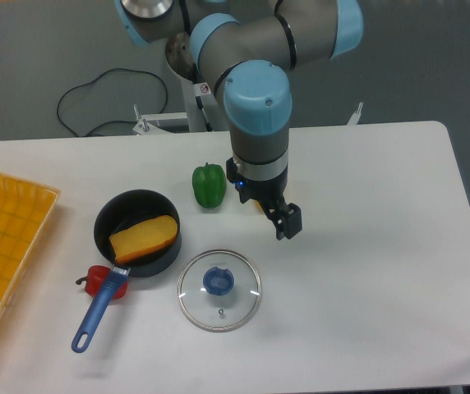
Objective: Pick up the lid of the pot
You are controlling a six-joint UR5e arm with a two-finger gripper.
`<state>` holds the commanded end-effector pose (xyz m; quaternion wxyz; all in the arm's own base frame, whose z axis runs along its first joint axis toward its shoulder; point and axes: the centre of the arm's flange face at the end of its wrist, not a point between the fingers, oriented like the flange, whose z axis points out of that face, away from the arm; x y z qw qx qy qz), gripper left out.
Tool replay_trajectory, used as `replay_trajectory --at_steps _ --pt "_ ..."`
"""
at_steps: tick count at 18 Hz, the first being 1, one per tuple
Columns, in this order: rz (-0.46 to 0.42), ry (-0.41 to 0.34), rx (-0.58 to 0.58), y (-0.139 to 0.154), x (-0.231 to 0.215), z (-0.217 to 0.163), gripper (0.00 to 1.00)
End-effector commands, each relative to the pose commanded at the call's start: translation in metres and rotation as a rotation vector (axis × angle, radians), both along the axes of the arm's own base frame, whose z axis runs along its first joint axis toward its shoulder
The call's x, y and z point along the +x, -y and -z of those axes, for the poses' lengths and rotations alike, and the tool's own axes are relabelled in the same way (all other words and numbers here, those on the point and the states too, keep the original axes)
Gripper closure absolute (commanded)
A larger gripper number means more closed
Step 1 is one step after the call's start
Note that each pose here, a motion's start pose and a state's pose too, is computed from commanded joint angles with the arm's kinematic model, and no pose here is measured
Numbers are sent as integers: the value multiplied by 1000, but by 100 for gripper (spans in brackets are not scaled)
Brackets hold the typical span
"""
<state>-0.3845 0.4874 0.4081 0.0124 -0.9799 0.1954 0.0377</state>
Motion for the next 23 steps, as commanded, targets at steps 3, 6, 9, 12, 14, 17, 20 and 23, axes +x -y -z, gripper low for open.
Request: replay_trajectory --at_steps 3,6,9,12,14,17,20,23 --pt "0 1 -1 0 0 1 0" --pt "2 4 0 -1 2 2 0" --pt "4 25 19 -4 5 4 0" --pt "1 51 16 -1 6 15 0" --pt "2 61 7 2 11 25 0" --pt "-8 12 50 3 13 26 0" --pt "-16 -1 69 4 11 27 0" --pt "-17 2 72 3 12 27 0"
